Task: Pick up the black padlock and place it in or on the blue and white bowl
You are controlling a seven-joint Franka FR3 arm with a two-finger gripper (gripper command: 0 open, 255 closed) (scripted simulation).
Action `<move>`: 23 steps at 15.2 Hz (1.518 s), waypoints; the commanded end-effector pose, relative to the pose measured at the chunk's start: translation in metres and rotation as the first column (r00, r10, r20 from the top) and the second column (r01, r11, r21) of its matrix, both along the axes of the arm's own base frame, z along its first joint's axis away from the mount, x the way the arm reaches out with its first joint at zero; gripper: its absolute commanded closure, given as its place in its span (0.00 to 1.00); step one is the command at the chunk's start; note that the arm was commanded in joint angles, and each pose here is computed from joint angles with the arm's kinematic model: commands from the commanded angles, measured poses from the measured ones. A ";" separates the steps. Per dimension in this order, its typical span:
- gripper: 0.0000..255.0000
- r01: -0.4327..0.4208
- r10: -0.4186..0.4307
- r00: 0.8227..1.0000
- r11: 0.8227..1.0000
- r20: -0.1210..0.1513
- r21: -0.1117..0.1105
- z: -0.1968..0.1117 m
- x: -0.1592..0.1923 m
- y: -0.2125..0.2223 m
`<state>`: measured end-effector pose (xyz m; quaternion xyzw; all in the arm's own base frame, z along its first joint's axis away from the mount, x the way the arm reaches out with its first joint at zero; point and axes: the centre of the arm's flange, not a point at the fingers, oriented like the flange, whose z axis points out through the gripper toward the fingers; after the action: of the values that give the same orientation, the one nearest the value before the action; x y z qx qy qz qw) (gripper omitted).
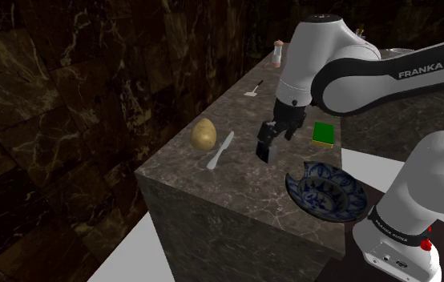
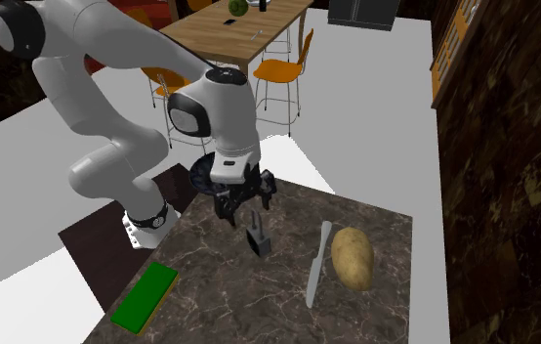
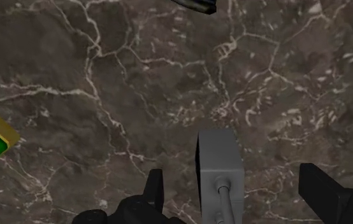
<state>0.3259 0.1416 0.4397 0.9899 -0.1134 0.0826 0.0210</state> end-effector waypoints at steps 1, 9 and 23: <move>0.00 0.001 -0.001 1.000 1.000 0.006 -0.002 -0.010 0.002 0.000; 0.00 0.001 -0.001 1.000 1.000 0.006 -0.002 -0.034 0.006 -0.002; 1.00 0.001 -0.001 1.000 1.000 0.006 -0.002 -0.034 0.006 -0.002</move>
<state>0.3323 0.1401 0.4056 0.9896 -0.1141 0.0855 0.0215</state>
